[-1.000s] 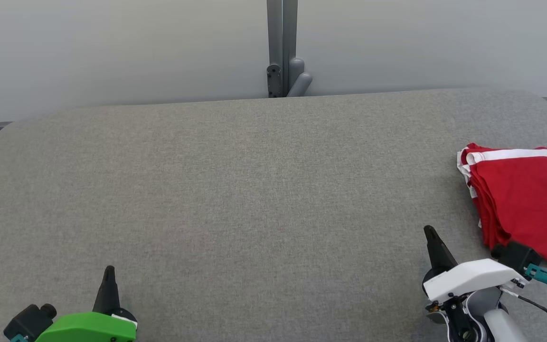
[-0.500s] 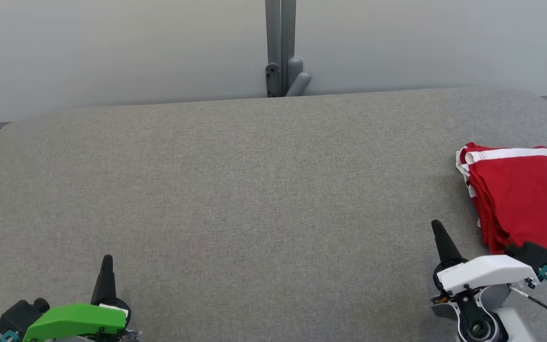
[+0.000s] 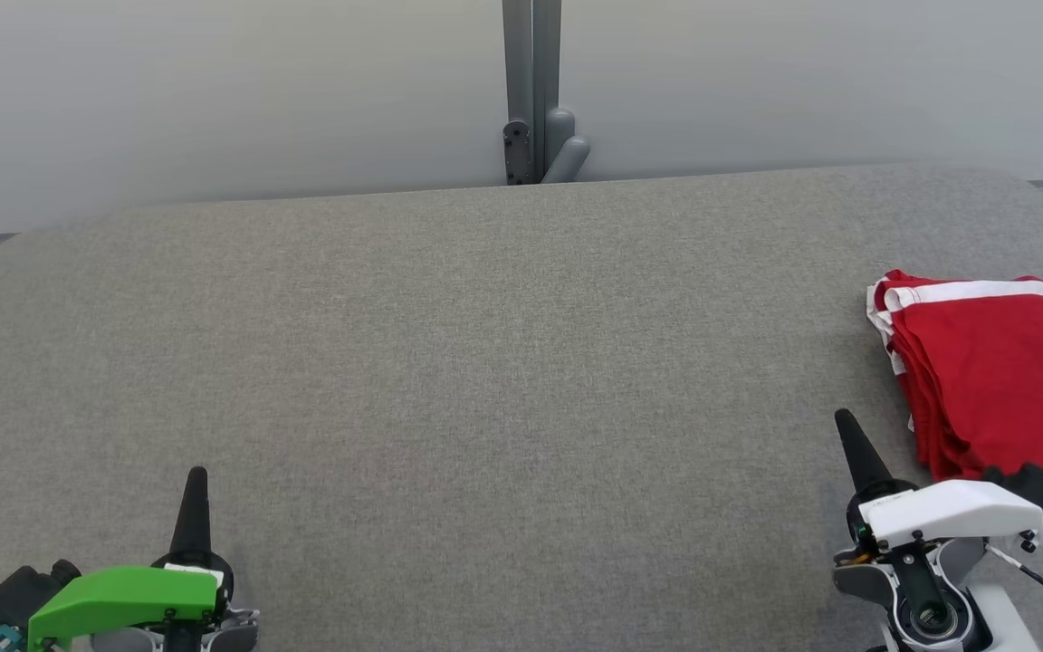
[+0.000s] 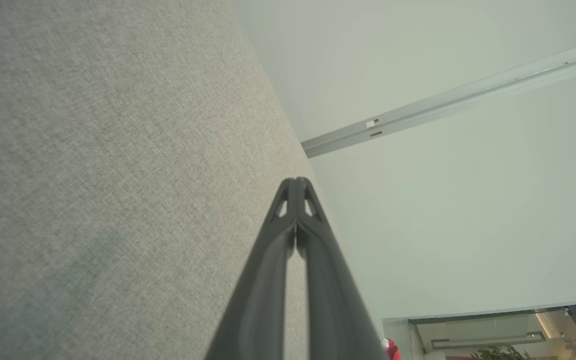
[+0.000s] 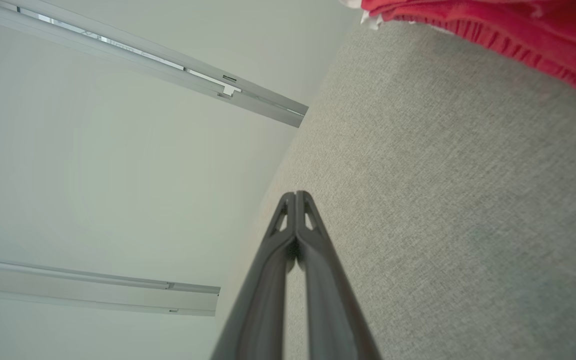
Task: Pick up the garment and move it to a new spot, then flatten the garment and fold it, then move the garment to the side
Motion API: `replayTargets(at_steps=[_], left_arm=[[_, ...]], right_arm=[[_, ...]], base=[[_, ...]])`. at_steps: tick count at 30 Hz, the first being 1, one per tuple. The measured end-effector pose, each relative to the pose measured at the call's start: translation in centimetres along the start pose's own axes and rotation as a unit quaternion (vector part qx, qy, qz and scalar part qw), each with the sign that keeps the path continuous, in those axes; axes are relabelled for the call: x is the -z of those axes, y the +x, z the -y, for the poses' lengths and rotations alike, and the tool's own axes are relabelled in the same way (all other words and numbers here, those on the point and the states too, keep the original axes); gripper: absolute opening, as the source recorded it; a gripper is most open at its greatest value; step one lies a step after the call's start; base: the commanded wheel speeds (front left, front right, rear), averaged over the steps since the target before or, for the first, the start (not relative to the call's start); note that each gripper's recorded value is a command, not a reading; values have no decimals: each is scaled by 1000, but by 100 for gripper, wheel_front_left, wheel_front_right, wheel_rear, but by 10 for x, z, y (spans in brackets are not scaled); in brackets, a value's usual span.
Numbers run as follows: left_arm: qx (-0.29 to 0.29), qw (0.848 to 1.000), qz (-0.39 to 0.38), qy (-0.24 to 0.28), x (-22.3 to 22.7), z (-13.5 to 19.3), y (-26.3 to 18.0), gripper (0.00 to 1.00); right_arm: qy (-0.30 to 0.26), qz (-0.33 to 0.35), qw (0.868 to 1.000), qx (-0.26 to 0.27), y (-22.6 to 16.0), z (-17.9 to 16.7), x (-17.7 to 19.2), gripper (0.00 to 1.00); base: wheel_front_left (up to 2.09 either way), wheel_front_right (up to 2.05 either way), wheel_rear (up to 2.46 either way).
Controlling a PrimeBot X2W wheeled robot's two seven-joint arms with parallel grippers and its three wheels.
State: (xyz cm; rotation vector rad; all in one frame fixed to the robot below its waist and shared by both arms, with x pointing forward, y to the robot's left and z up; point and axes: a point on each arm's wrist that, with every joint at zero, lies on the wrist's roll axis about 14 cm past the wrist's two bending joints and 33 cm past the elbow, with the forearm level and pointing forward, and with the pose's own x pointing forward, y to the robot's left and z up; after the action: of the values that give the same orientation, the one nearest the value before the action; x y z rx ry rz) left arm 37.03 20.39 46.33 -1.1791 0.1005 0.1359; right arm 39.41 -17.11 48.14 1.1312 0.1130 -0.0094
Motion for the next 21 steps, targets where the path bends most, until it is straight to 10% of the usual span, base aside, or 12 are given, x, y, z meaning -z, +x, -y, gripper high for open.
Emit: replayTargets(at_steps=[21], left_arm=[[30,995,-3,-91,-5,18,7,0]], right_arm=[[102,16,995,-14,0,-6,-16,0]], base=[[0,0,0]])
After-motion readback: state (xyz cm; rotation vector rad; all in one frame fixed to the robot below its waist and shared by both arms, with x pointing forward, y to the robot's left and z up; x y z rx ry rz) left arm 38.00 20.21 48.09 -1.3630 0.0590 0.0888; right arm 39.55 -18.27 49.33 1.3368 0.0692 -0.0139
